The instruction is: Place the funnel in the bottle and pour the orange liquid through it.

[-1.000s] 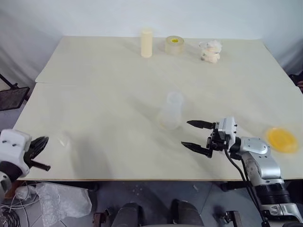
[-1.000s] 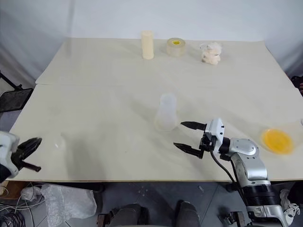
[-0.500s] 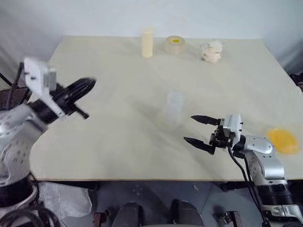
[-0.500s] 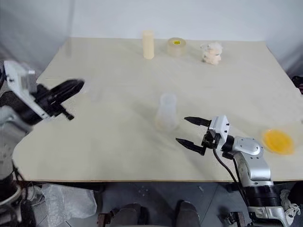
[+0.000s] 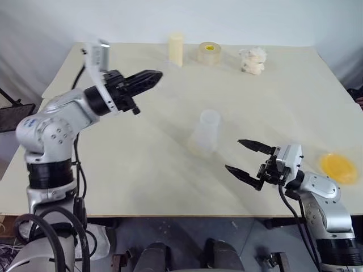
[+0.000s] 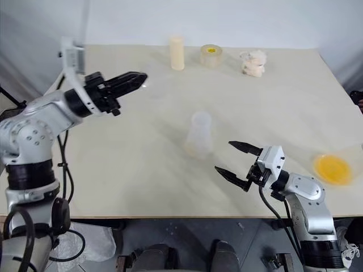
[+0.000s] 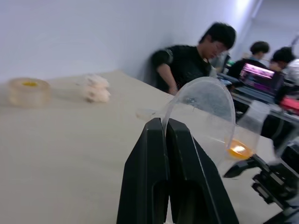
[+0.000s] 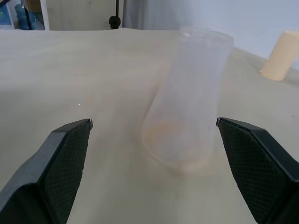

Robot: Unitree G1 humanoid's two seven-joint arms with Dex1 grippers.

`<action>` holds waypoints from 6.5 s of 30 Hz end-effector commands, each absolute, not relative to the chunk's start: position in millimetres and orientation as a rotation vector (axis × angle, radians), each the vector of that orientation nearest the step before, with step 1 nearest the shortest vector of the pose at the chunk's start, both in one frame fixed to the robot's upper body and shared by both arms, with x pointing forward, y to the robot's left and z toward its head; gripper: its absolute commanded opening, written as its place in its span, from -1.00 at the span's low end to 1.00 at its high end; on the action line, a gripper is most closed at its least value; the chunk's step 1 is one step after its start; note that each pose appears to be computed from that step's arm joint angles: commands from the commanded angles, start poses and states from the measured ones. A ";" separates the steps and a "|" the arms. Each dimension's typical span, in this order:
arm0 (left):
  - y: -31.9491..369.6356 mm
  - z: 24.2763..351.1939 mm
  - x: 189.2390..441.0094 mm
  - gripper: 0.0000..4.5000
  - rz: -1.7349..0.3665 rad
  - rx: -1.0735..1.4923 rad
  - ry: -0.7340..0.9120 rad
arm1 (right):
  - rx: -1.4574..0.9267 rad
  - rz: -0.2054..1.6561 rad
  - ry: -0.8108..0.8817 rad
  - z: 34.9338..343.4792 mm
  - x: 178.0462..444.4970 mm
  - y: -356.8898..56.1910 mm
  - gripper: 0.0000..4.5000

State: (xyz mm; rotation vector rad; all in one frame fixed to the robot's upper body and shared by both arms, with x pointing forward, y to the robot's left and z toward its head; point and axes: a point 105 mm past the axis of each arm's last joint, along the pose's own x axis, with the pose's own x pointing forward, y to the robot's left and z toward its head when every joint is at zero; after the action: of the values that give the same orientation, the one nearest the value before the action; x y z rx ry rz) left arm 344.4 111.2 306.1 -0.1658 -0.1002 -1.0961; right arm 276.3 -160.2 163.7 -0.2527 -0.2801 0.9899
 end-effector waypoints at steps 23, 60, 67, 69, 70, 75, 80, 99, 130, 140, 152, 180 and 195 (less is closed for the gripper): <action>48.0 301.4 359.9 -0.98 -1.269 -0.190 0.467 | -0.267 0.889 -0.357 178.6 259.5 -161.8 1.00; 34.6 290.4 375.5 -0.98 -1.288 -0.079 0.643 | -0.275 0.850 -0.355 177.8 264.2 -161.1 1.00; 33.2 293.4 379.9 -0.45 -1.275 -0.099 0.633 | -0.281 0.837 -0.356 178.4 264.5 -162.5 1.00; 33.5 296.5 379.8 -0.17 -1.277 -0.106 0.624 | -0.281 0.837 -0.355 178.0 262.9 -162.4 1.00; 33.8 297.7 379.7 -0.03 -1.278 -0.109 0.621 | -0.281 0.836 -0.355 177.9 262.4 -162.4 1.00; 34.5 302.4 380.7 0.70 -1.278 -0.123 0.597 | -0.287 0.837 -0.354 177.9 262.0 -162.4 1.00; 44.2 310.0 381.9 0.99 -1.262 -0.145 0.562 | -0.294 0.836 -0.356 179.6 260.1 -163.5 1.00; 156.5 277.7 351.5 0.99 -1.232 0.007 -0.486 | -0.331 0.541 -0.318 179.9 255.9 -215.2 1.00; 172.0 196.0 332.0 0.99 -1.403 0.143 -0.341 | -0.280 -0.081 -0.204 192.6 191.9 -317.4 1.00; 165.6 195.5 321.2 0.99 -1.404 0.113 -0.377 | -0.262 -0.224 -0.224 199.7 192.5 -346.7 1.00; 157.5 192.4 319.4 0.99 -1.401 0.080 -0.400 | -0.232 -0.459 -0.201 201.7 191.6 -388.3 1.00; 164.4 190.9 309.1 0.99 -1.315 0.083 -0.405 | -0.176 -0.568 -0.309 203.8 258.1 -424.7 1.00; 167.5 192.2 311.0 1.00 -1.313 0.086 -0.404 | -0.158 -0.448 -0.375 220.4 271.7 -389.3 0.08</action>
State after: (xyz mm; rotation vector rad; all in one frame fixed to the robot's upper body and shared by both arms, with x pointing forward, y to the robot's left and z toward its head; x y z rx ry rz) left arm 312.8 164.4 180.3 0.0640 -0.3526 -1.3102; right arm 272.5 -404.0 195.7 -0.1237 -0.2973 -0.4979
